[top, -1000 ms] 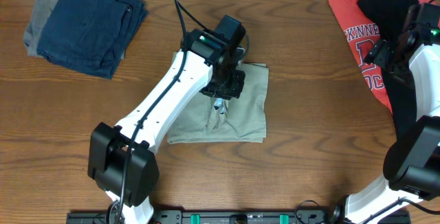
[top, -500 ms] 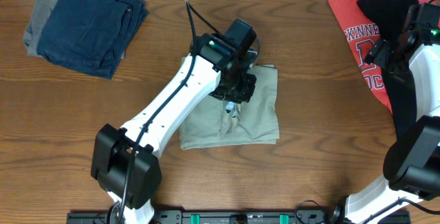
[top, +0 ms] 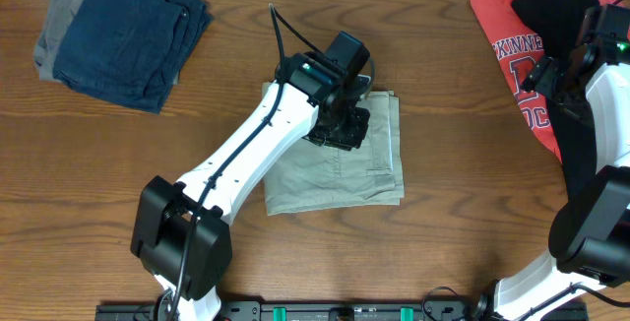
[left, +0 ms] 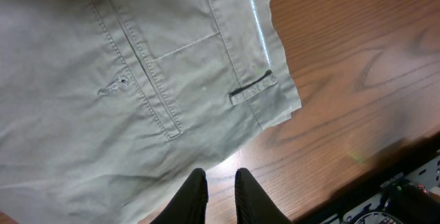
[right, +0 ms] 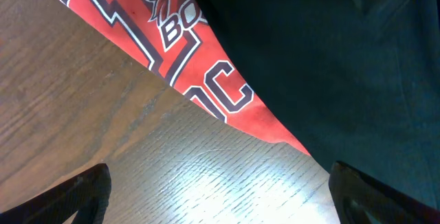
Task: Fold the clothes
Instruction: 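Lay the folded edge down and press it with the left gripper, then grasp the folded khaki shorts' left side with the left gripper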
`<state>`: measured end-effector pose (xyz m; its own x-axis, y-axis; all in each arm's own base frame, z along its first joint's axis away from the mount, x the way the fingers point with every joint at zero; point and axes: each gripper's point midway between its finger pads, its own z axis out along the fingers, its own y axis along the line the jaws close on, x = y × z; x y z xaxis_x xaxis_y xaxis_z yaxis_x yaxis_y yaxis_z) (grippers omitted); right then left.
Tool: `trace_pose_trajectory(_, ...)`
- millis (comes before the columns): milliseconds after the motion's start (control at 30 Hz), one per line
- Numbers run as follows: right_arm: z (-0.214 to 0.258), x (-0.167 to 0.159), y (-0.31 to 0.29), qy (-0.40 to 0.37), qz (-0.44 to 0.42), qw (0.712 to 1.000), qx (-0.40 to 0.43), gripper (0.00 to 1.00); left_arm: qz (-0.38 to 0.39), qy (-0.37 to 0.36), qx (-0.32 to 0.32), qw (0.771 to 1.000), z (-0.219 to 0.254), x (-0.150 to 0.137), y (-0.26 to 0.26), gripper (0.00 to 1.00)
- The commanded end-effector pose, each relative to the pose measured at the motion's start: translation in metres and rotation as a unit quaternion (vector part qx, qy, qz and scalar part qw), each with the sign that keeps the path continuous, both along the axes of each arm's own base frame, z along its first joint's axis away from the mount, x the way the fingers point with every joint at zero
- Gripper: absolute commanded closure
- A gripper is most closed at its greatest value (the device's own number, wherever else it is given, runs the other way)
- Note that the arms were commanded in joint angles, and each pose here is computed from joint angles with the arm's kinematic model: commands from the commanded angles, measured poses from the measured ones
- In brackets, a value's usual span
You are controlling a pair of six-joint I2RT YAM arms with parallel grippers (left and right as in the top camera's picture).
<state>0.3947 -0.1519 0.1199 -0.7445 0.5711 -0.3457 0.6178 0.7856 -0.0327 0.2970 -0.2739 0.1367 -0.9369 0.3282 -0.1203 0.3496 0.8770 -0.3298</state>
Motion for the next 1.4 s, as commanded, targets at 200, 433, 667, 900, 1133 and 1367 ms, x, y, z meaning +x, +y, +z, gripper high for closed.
trace_pose_trajectory(200,-0.001,0.0,-0.002,0.001,-0.009,1.0,-0.002,0.01,0.009,0.031,0.033,0.999,-0.007,-0.011,0.016,0.78)
trace_pose_trajectory(433,-0.001,0.0,-0.002,0.001,-0.009,1.0,-0.002,0.01,0.053,0.018,0.113,0.992,-0.014,0.006,0.067,0.48)
trace_pose_trajectory(667,-0.001,0.0,-0.002,0.001,-0.009,1.0,-0.002,0.01,0.15,0.004,0.156,0.976,-0.016,0.046,0.147,0.07)
trace_pose_trajectory(900,-0.001,0.0,-0.002,0.001,-0.009,1.0,-0.002,0.01,0.182,0.067,0.035,0.98,-0.023,0.051,0.18,0.02)
trace_pose_trajectory(1133,-0.001,0.0,-0.002,0.001,-0.009,1.0,-0.002,0.01,0.171,0.099,-0.037,0.98,-0.061,0.035,0.181,0.02)
trace_pose_trajectory(1367,-0.001,0.0,-0.002,0.001,-0.009,1.0,-0.002,0.01,0.158,0.096,-0.11,0.977,-0.09,0.028,0.159,0.02)
